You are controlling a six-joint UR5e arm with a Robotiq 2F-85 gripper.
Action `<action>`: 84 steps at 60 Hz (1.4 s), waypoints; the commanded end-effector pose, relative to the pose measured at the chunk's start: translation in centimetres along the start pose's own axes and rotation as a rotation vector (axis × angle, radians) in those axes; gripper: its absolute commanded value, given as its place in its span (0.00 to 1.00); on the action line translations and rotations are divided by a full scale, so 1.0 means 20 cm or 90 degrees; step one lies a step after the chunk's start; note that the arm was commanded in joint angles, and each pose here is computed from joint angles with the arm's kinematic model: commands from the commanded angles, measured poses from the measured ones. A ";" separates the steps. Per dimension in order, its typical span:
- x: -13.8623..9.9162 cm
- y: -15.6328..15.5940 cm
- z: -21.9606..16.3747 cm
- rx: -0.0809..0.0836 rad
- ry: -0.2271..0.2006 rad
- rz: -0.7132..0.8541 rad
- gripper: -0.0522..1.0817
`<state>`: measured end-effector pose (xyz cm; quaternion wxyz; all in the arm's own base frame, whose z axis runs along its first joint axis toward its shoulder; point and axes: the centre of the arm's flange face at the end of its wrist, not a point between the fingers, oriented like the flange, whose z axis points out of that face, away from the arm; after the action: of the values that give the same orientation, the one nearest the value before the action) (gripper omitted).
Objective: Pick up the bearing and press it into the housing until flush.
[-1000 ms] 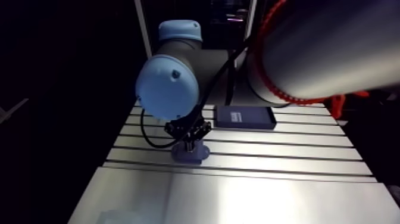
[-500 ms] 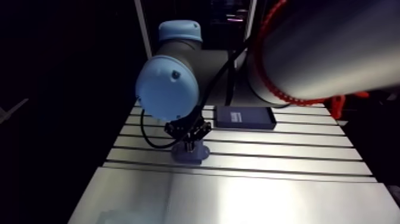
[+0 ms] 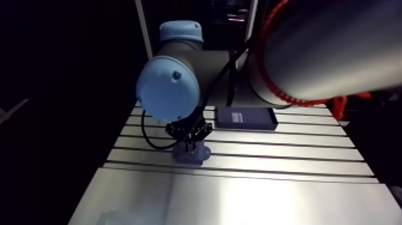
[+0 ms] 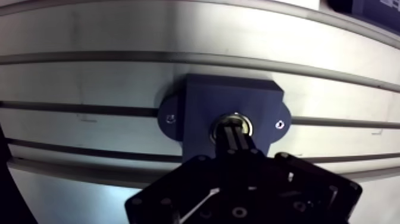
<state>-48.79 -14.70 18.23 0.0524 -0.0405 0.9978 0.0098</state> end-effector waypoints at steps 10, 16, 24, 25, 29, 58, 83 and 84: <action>0.00 0.00 0.00 0.001 0.001 0.000 0.94; 0.00 0.00 -0.01 0.001 0.003 0.000 0.94; 0.01 0.01 -0.05 0.001 0.011 0.002 0.94; 0.01 0.01 -0.07 0.001 0.015 0.002 0.94; 0.01 0.01 -0.10 0.001 0.021 0.002 0.94; -0.03 0.01 -0.25 -0.002 0.012 -0.011 0.94; -0.09 0.03 -0.54 -0.002 0.000 -0.007 0.05; -0.09 0.04 -0.58 -0.001 0.000 -0.006 0.05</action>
<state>-48.49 -14.26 25.87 0.0476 -0.0471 0.9977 0.0111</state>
